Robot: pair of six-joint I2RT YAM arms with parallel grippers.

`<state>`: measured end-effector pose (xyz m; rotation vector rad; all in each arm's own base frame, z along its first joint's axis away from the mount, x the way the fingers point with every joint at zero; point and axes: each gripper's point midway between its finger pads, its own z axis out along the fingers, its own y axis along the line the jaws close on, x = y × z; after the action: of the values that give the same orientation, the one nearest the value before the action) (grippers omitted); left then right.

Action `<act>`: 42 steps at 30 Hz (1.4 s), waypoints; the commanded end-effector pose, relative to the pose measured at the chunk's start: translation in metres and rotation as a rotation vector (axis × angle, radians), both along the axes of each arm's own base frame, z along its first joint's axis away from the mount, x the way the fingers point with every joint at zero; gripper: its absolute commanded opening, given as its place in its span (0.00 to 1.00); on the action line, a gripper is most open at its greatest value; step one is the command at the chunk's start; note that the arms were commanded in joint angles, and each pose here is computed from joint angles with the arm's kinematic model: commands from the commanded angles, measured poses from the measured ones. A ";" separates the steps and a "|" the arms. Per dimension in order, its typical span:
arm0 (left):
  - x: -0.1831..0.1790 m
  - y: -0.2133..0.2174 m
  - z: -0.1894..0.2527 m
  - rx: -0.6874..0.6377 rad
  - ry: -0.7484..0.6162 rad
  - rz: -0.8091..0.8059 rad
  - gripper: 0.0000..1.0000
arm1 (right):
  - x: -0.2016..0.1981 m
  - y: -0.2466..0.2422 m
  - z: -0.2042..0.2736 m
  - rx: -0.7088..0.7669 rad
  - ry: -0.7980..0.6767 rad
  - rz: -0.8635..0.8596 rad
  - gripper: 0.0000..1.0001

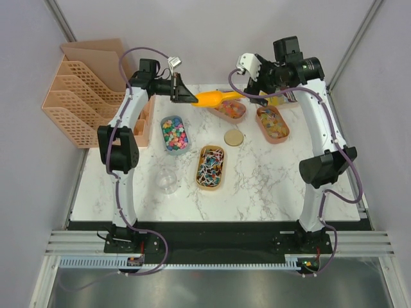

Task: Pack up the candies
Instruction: Adjust the spatula.

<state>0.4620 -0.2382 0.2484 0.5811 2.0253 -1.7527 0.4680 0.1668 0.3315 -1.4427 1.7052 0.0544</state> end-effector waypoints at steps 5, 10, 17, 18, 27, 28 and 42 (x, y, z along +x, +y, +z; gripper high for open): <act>0.018 0.023 -0.053 0.352 -0.215 0.108 0.02 | -0.077 0.016 -0.020 0.034 0.203 0.218 0.97; 0.019 0.024 -0.053 0.348 -0.221 0.104 0.02 | -0.098 0.019 -0.027 0.061 0.251 0.267 0.95; 0.000 0.018 -0.035 0.277 -0.217 0.047 0.02 | -0.081 0.021 -0.055 0.064 0.158 0.260 0.88; -0.006 0.018 -0.032 0.270 -0.212 0.039 0.02 | -0.073 0.025 -0.063 0.075 0.130 0.259 0.88; -0.050 0.005 -0.033 0.265 -0.166 -0.079 0.02 | -0.040 0.048 -0.064 0.168 0.062 0.270 0.88; -0.052 0.005 -0.032 0.262 -0.164 -0.080 0.02 | -0.038 0.049 -0.065 0.162 0.058 0.278 0.88; -0.056 0.001 -0.012 0.217 -0.180 -0.085 0.02 | -0.068 0.057 -0.109 0.135 0.193 0.422 0.87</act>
<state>0.4164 -0.2369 0.1860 0.7938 2.2526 -1.4794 0.4120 0.2113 0.2213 -1.6706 1.5676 0.4691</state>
